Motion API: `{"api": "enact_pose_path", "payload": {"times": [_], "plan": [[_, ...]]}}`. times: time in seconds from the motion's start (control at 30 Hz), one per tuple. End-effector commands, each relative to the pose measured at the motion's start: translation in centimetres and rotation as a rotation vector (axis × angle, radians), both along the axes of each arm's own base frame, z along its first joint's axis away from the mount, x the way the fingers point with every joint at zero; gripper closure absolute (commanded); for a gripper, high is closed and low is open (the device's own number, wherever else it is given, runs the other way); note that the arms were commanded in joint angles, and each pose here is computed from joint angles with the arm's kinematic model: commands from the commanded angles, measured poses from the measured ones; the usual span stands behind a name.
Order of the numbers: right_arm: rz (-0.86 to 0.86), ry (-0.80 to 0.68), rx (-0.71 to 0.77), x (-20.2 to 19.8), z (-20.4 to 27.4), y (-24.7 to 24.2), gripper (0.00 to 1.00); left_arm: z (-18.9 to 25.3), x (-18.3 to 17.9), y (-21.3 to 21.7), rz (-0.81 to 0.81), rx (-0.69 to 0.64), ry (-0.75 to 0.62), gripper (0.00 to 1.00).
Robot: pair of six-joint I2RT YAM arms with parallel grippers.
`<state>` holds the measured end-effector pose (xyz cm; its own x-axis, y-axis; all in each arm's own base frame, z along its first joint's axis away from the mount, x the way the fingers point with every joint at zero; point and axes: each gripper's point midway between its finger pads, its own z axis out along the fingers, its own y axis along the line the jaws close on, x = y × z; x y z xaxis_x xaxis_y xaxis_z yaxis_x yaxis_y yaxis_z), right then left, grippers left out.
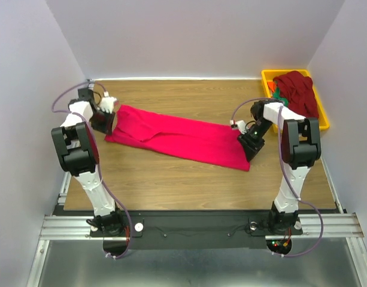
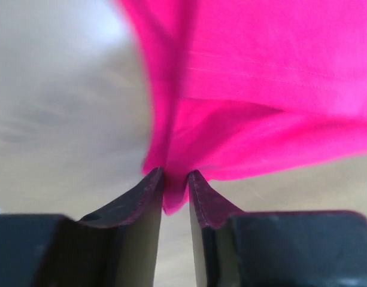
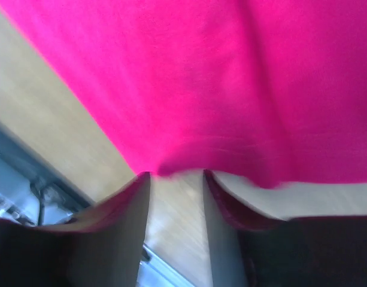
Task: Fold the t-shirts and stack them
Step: Fold the tshirt
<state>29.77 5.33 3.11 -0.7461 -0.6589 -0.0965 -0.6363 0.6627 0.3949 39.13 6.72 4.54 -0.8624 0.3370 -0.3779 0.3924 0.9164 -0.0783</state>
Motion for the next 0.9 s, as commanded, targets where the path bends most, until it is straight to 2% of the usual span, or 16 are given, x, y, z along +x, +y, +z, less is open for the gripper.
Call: {"api": "enact_pose_path", "payload": {"times": [0.0,0.03,0.07,0.1,0.13,0.17,0.27,0.37,0.5,0.67,0.77,0.8,0.83,0.87], "plan": [[0.114,-0.004,0.065,-1.8,4.9,0.4,0.49,7.4,5.6,3.2,0.1,0.028,-0.203,0.6],[0.101,-0.028,0.057,-0.8,5.3,0.4,0.46,8.3,5.9,3.1,0.106,0.019,-0.219,0.58],[0.086,-0.11,0.054,1.8,6.7,0.4,0.46,9.5,6.1,2.9,0.108,0.016,-0.243,0.58],[0.064,-0.107,0.064,3.0,6.4,0.6,0.46,10.1,5.8,2.1,0.094,-0.025,-0.25,0.58],[0.037,-0.165,0.081,5.1,7.7,1.1,0.46,11.3,5.4,1.4,0.096,-0.052,-0.27,0.58],[0.025,-0.138,0.079,5.1,7.0,1.2,0.46,11.3,5.1,0.6,0.099,-0.078,-0.269,0.57],[-0.037,-0.225,0.104,9.5,7.4,2.1,0.49,9.9,3.3,-2.4,0.123,-0.16,-0.208,0.58],[-0.054,-0.229,0.08,11.2,5.5,2.4,0.57,7.7,1.7,-5.2,0.171,-0.208,-0.127,0.6],[-0.034,-0.205,0.045,11.2,2.9,2.9,0.63,4.7,0.7,-7.0,0.21,-0.185,-0.082,0.64],[-0.005,-0.116,-0.011,8.2,-1.0,2.7,0.66,1.2,0.4,-6.9,0.255,-0.133,-0.016,0.67],[0.036,-0.069,-0.048,5.7,-2.4,2.4,0.67,-0.7,1.4,-6.2,0.277,-0.094,0.014,0.69],[0.06,-0.074,-0.053,5.2,-2.1,2.5,0.68,-0.4,2.6,-5.9,0.281,-0.077,-0.004,0.69],[0.076,-0.062,-0.056,4.4,-2.2,2.7,0.68,-2.1,3.1,-5.7,0.282,-0.061,0.028,0.7],[0.094,-0.021,-0.058,2.6,-2.6,2.8,0.68,-1.1,5.3,-5.1,0.288,-0.041,-0.012,0.7]]}}
